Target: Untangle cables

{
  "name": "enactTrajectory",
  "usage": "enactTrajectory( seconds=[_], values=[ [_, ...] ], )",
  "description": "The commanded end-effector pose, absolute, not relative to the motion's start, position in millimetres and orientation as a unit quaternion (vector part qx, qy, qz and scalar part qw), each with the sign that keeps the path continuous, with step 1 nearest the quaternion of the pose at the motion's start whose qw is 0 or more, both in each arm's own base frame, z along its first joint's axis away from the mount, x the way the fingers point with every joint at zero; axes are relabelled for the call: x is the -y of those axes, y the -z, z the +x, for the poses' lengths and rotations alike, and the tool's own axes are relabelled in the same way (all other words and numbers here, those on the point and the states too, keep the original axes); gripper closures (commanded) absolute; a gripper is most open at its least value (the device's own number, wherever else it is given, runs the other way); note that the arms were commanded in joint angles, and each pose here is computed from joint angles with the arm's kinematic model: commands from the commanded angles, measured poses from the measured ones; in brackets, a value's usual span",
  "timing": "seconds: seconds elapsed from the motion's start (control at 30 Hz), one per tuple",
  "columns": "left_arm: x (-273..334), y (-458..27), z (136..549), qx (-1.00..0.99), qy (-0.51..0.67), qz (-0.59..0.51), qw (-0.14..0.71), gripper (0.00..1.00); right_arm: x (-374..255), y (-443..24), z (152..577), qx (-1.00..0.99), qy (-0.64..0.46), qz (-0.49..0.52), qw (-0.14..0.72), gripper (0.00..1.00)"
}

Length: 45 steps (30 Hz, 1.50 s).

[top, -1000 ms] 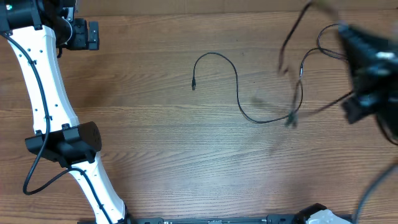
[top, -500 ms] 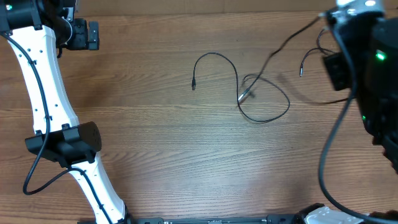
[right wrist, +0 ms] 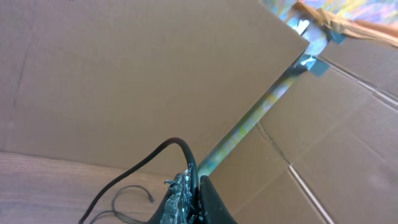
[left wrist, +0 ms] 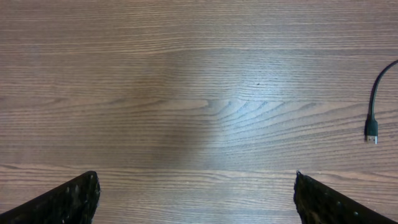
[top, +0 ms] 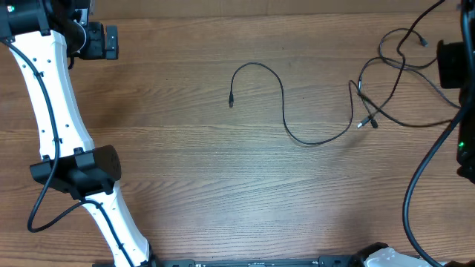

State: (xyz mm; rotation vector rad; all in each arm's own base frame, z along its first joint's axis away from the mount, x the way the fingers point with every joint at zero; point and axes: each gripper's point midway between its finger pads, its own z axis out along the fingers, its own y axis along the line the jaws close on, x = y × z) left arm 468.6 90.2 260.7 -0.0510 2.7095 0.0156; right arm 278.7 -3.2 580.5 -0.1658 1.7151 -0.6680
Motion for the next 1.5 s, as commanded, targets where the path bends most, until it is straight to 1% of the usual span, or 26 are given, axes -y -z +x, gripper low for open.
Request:
enactTrajectory(
  seconds=[0.0,0.17,0.23,0.37,0.57,0.7,0.83,1.03,1.13,1.3,1.47],
  values=[
    [-86,-255,472,-0.978,0.000,-0.018,0.209,0.00,-9,-577,279,-0.743,0.262,-0.110,0.606,0.96],
    [-86,-255,472,-0.978,0.000,-0.018,0.209,0.00,-90,-551,277,-0.746,0.068,-0.257,0.611,0.96],
    [-86,-255,472,-0.978,0.000,-0.018,0.209,0.00,-122,-554,272,-0.722,-0.004,-0.308,0.619,0.96],
    [-86,-255,472,-0.978,0.000,-0.018,0.209,0.00,-176,-574,254,-0.646,-0.131,-0.393,0.641,0.96],
    [-86,-255,472,-0.978,0.000,-0.018,0.209,0.00,-224,-597,229,-0.547,-0.267,-0.468,0.641,0.96],
    [-86,-255,472,-0.978,0.000,-0.018,0.209,0.00,-242,-593,225,-0.517,-0.315,-0.503,0.617,0.96],
    [-86,-255,472,-0.978,0.000,-0.018,0.209,0.00,-243,-572,241,-0.560,-0.309,-0.490,0.592,0.96],
    [-86,-255,472,-0.978,0.000,-0.018,0.209,0.00,-220,-547,276,-0.648,-0.223,-0.431,0.587,0.96],
    [-86,-255,472,-0.978,0.000,-0.018,0.209,0.00,-199,-537,295,-0.688,-0.157,-0.394,0.589,0.96],
    [-86,-255,472,-0.978,0.000,-0.018,0.209,0.00,-149,-519,322,-0.749,-0.008,-0.327,0.576,0.96],
    [-86,-255,472,-0.978,0.000,-0.018,0.209,0.00,-101,-515,333,-0.775,0.120,-0.271,0.558,0.96]
  ],
)
